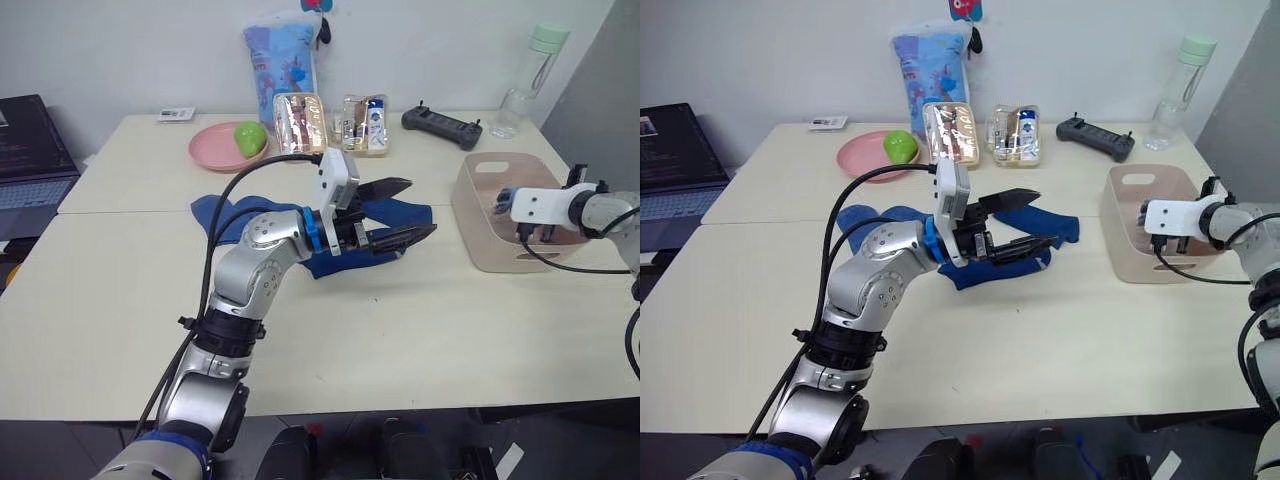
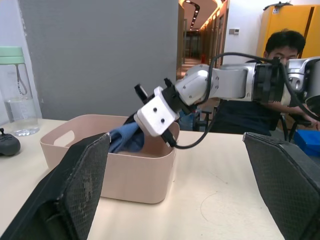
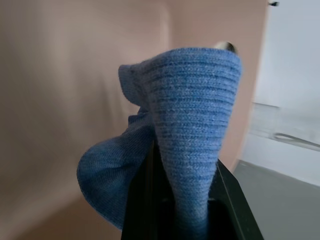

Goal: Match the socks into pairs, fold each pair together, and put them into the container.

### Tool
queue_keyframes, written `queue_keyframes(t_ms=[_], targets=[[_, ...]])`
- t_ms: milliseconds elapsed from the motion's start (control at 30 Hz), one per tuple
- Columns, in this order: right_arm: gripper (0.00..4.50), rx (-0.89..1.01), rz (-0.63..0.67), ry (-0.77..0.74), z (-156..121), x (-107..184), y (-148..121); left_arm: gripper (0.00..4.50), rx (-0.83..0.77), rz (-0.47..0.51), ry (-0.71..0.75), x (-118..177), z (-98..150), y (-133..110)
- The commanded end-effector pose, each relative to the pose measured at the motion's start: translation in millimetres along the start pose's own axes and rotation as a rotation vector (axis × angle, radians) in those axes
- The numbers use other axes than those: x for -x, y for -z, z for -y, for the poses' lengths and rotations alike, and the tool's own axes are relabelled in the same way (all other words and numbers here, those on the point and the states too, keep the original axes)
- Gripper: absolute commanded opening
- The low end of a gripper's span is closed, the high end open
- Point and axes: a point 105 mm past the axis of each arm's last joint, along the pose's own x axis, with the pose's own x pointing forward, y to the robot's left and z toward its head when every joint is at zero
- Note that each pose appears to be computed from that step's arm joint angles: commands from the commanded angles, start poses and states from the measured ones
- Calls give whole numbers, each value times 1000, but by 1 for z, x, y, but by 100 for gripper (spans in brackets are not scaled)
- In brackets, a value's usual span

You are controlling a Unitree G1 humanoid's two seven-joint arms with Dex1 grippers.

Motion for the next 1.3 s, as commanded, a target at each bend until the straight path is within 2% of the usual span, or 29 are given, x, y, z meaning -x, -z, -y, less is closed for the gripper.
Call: queue_keyframes(t_ms=[33, 100, 300, 333, 700, 867, 1000, 1067, 1300], targets=[[0, -5, -1, -57, -2, 1, 2, 445, -30, 24, -6, 0, 1, -9], [0, -18, 0, -102, -9, -2, 2, 445, -29, 22, -7, 0, 1, -8], [0, -34, 1, -99, -6, -2, 1, 445, -22, 14, -10, 2, 1, -6], [67, -36, 1, -95, -4, -1, 2, 450, -20, 13, -10, 3, 2, -5], [447, 5, -16, -44, 24, 12, 4, 450, -17, 6, -8, 2, 0, -1], [447, 89, -56, -58, 31, 19, 9, 450, -23, 8, -3, 0, -1, -1], [447, 44, -26, -47, 44, 23, 2, 450, -27, 8, -1, 0, -1, -1], [447, -9, 1, -89, 43, 24, -2, 450, -28, 9, 1, 0, -1, -1], [447, -28, -5, -137, 52, 35, -2, 450, -29, 9, -3, 1, -1, -1]])
